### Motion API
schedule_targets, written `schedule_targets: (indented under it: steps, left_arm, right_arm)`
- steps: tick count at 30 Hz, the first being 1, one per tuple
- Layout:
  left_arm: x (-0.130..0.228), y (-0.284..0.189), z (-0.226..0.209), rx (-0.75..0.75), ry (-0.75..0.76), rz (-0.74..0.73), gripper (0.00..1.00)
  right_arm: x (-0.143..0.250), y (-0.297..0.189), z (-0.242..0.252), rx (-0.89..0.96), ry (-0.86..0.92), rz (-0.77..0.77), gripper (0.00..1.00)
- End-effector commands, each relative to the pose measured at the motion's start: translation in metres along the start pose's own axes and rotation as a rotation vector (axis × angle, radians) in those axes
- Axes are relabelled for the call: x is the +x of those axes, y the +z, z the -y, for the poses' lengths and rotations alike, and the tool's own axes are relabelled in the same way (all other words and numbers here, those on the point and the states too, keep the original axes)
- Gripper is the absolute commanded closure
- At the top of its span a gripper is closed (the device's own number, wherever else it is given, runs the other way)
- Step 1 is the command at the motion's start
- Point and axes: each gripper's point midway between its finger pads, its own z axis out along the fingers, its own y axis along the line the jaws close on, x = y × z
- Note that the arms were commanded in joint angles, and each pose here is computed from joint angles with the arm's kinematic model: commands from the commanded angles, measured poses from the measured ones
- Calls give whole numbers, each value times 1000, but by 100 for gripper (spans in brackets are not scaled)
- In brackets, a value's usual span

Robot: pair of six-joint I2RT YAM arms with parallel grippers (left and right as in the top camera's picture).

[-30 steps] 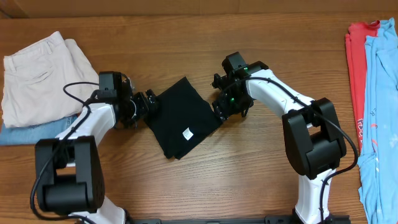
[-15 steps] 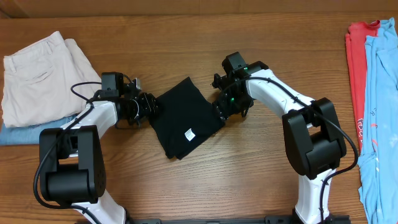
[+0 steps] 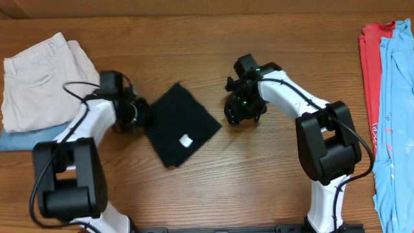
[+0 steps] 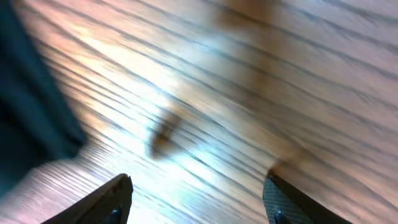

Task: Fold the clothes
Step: 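Carry the black bundle left with the left gripper onto the clothes stack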

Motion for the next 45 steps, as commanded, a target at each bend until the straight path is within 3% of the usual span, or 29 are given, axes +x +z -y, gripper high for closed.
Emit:
schedule_targets:
  steps: [1, 9, 18, 33, 45]
  left_arm:
    - [-65, -71, -27, -223, 63, 254, 96]
    - [-123, -159, -56, -430, 86, 433, 96]
    - [-152, -219, -110, -585, 19, 568, 96]
    - [-180, -271, -147, -662, 83, 684, 96]
    - [-210, -262, -190, -720, 104, 720, 96]
  right_arm:
    - [-27, -65, 18, 31, 63, 160, 29]
    - [-23, -141, 40, 78, 114, 303, 28]
    - [-4, -151, 43, 77, 143, 267, 27]
    - [-2, -151, 43, 75, 145, 260, 28]
    - [-1, -151, 42, 74, 147, 255, 28]
